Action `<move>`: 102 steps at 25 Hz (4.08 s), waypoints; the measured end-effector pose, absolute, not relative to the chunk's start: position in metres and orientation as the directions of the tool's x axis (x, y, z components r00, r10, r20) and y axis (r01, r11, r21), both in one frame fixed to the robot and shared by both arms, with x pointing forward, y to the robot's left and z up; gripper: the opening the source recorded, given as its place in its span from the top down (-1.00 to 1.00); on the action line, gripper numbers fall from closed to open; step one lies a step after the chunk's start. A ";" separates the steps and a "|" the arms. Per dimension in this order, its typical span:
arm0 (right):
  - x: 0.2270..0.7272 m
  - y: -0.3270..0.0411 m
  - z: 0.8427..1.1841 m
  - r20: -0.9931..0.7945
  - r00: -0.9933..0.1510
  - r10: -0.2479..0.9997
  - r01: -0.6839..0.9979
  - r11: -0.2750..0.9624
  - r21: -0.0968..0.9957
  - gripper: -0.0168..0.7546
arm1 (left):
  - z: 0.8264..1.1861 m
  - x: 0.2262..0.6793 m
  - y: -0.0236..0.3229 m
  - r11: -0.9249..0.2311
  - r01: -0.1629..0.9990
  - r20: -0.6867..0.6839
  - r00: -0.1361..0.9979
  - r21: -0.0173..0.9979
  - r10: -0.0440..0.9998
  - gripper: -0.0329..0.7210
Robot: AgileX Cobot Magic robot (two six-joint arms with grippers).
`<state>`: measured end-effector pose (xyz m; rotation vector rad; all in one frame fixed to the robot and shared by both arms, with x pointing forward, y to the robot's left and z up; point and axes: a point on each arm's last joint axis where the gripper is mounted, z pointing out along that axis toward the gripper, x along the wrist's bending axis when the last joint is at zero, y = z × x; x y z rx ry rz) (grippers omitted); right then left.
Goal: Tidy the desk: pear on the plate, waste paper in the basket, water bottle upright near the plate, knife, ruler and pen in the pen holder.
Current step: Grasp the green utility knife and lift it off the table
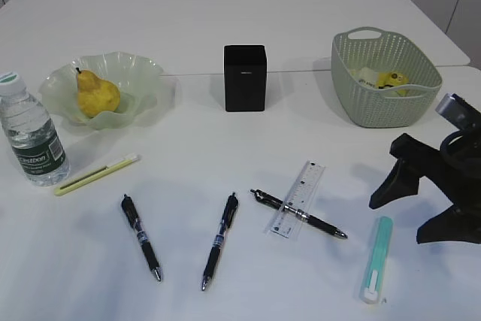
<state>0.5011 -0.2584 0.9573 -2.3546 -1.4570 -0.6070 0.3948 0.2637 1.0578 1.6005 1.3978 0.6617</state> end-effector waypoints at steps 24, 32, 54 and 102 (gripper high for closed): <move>0.539 -0.234 0.959 0.342 0.280 0.897 0.954 -0.299 0.001 -0.56 | 1.058 0.395 0.264 0.025 0.493 -0.155 0.224 0.869 0.962 -0.13; 0.536 -0.241 0.948 0.211 0.371 0.904 0.928 -0.363 -0.079 -0.56 | 1.057 0.395 0.264 0.024 0.495 -0.155 0.224 0.869 0.962 -0.13; 0.553 -0.239 0.922 0.201 0.427 0.882 0.904 -0.415 -0.100 -0.56 | 1.055 0.393 0.263 0.014 0.520 -0.158 0.232 0.854 0.960 -0.13; 0.556 -0.238 0.902 0.170 0.441 0.881 0.895 -0.418 -0.158 -0.56 | 1.054 0.392 0.262 0.007 0.535 -0.158 0.237 0.845 0.958 -0.13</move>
